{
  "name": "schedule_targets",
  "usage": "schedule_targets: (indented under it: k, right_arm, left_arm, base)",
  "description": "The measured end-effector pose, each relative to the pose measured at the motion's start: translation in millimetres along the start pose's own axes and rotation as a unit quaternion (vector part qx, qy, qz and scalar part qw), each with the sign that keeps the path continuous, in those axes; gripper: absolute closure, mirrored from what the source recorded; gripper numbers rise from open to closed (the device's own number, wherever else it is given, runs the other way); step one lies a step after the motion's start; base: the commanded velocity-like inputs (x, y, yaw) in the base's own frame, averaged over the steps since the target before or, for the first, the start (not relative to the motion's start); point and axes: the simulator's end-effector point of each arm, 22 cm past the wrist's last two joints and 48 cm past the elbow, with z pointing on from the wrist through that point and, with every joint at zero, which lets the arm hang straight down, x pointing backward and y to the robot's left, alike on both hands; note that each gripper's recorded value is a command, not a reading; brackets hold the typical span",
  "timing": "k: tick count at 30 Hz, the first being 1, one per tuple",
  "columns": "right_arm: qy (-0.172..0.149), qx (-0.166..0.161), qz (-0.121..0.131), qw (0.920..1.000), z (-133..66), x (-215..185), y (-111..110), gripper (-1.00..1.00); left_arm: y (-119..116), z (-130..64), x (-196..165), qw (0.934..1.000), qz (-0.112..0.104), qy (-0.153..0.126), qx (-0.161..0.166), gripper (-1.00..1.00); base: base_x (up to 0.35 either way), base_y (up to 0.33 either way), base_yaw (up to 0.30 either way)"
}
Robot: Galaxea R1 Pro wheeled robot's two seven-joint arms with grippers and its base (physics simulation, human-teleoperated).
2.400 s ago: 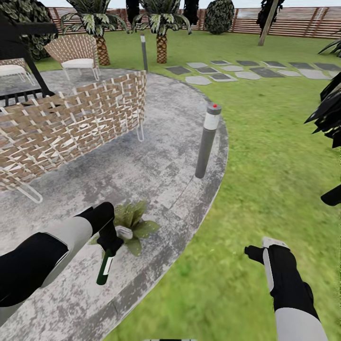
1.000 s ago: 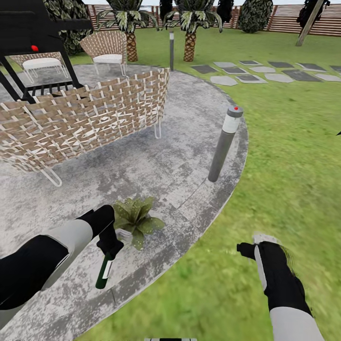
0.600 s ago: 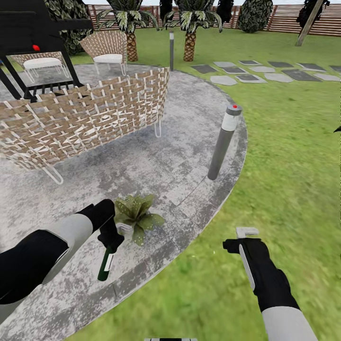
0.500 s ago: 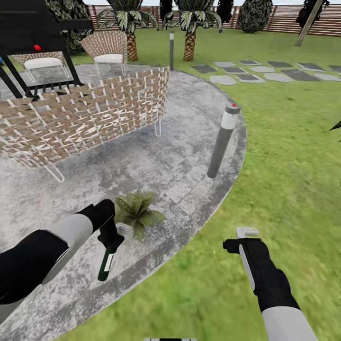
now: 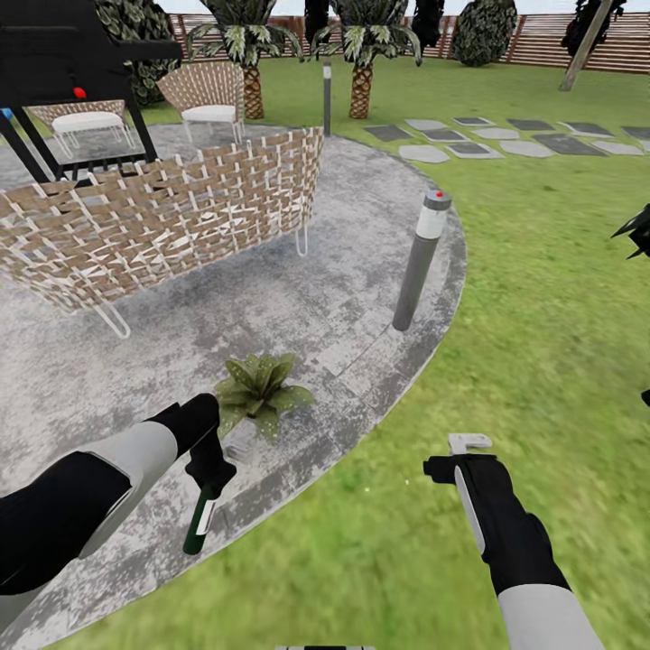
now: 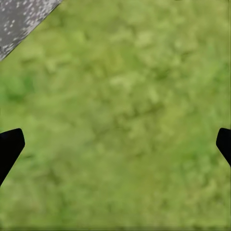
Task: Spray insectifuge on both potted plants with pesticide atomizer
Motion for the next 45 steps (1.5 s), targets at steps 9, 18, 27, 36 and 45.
schedule_targets:
  k: [9,18,27,36,45]
  right_arm:
    - [-0.001,0.001,0.000,1.0000,-0.6,-1.2,-1.1,-1.00]
    - [-0.005,0.001,0.001,1.0000,-4.1,-4.5,-1.7,-1.00]
    - [-0.007,0.001,0.001,1.0000,-5.2,-5.8,-1.8,-1.00]
    - [-0.007,0.001,0.001,1.0000,-5.2,-5.9,-1.9,-1.00]
    - [-0.007,0.002,0.002,1.0000,-5.2,-5.6,-2.9,-1.00]
  left_arm:
    - [-0.1,1.0,0.9,1.0000,0.001,0.001,-0.001,1.00]
    - [-3.4,6.3,8.0,1.0000,0.001,0.005,0.002,1.00]
    - [-4.6,6.0,8.5,1.0000,0.000,0.005,0.003,1.00]
    - [-3.5,5.7,7.7,1.0000,0.002,0.003,0.000,1.00]
    - [-1.6,5.4,8.4,1.0000,0.002,0.002,-0.001,1.00]
  base:
    - [0.000,0.000,0.000]
    - [0.000,0.000,0.039]
    - [-0.230,0.000,0.010]
    - [-0.340,0.000,0.000]
    - [-0.192,0.000,0.000]
